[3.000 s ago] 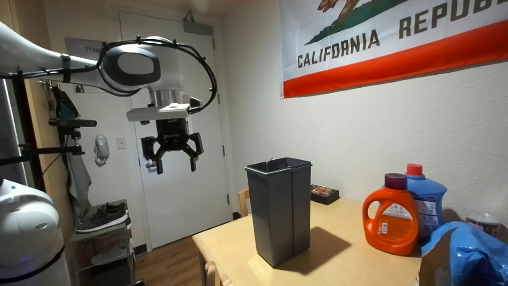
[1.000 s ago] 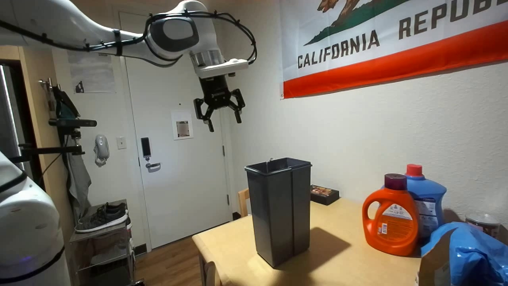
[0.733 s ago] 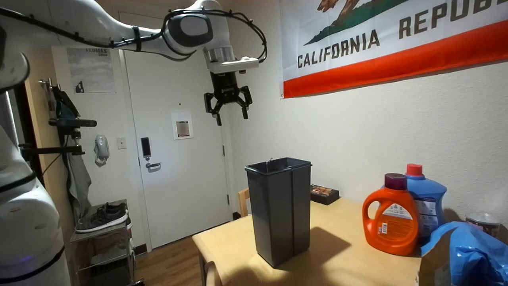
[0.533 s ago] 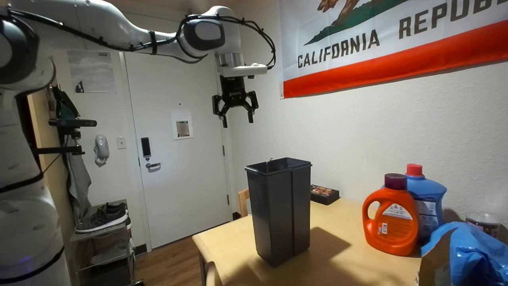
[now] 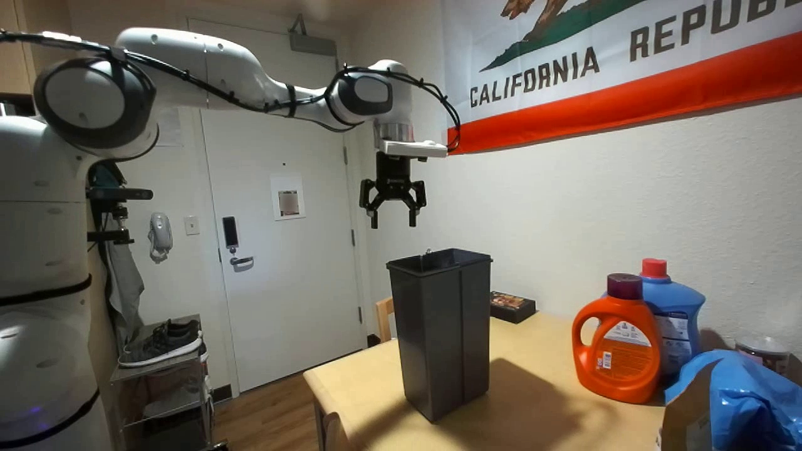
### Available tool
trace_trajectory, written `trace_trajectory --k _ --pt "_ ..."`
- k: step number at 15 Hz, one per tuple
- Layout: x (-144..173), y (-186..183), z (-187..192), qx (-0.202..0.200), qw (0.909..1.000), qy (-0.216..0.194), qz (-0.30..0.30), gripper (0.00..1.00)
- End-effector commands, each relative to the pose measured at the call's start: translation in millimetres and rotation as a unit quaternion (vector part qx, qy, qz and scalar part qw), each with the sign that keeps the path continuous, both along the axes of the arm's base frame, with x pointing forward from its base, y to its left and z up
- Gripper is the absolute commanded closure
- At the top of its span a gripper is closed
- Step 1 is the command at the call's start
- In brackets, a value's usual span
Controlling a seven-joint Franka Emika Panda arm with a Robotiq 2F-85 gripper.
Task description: Move the gray bin to the right
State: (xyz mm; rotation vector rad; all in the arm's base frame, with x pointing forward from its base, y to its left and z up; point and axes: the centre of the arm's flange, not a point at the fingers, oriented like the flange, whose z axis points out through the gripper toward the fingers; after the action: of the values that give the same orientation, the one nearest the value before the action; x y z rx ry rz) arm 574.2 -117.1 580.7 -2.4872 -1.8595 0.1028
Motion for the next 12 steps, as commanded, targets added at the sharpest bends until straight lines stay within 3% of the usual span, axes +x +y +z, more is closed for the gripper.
trace_trajectory --k 1,6,10,12 --pt "13 9 -17 -0.006 0.9993 0.034 0.018 0.0" --pt "4 23 -53 -0.001 0.9979 0.057 0.032 0.0" --pt "-7 11 -72 -0.008 0.9973 0.067 0.027 0.0" --pt "-9 1 -80 -0.022 0.9984 0.046 0.024 0.0"
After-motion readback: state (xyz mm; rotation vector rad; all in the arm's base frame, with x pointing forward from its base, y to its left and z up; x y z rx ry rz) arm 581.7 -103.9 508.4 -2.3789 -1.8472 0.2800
